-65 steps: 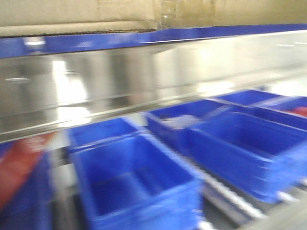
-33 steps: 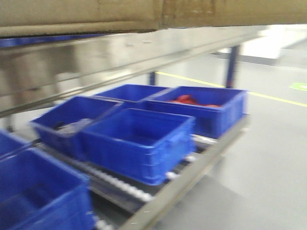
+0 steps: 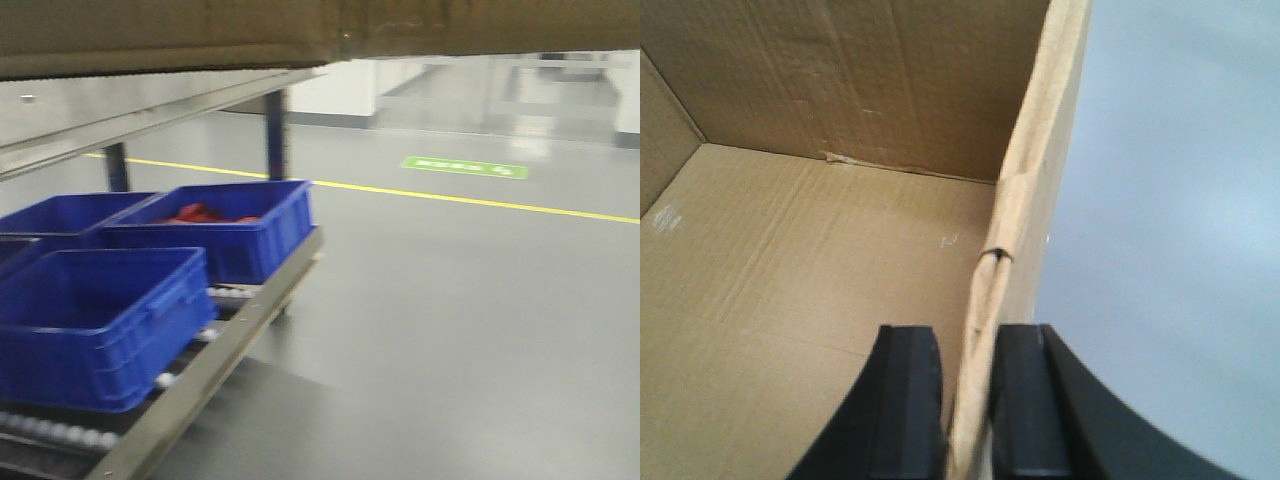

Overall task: Grab carton from right shelf to conveyor
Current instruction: 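Hold the carton in both grippers while the base turns away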

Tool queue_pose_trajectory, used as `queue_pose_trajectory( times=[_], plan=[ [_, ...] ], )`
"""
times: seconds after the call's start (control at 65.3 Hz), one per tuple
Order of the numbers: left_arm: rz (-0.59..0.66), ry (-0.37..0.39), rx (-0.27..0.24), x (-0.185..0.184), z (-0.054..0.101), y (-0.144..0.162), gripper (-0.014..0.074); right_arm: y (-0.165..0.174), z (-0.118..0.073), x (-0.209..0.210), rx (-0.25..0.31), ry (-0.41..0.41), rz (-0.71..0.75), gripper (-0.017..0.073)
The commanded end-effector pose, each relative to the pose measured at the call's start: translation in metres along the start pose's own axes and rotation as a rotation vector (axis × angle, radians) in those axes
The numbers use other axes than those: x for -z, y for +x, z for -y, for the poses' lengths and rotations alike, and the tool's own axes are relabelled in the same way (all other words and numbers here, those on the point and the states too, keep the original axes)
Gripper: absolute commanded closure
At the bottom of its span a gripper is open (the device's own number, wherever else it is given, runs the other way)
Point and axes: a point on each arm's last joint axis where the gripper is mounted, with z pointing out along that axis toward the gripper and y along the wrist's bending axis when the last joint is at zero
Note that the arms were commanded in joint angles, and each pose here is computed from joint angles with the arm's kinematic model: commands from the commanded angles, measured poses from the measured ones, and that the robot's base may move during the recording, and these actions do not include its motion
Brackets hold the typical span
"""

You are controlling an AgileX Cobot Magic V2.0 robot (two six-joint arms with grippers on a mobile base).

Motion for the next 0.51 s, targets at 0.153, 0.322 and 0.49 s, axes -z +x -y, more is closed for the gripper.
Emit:
queue_pose_trajectory(
  times=[0.153,0.322,0.49],
  plan=[
    [0.040,0.013,-0.011,0.0056,0.0011,-0.0025,0.0610,-0.0042,-0.0002,0.0055,0.016,-0.006,0.058,0.0629],
    [0.040,0.013,-0.011,0.0056,0.0011,-0.0025,0.0610,-0.0042,-0.0002,0.0055,0.016,-0.006,0.058,0.0629],
    [0.040,0.013,-0.011,0.0056,0.0011,-0.0025,0.0610,-0.0042,-0.0002,0.0055,0.016,-0.006,0.058,0.0629]
  ],
)
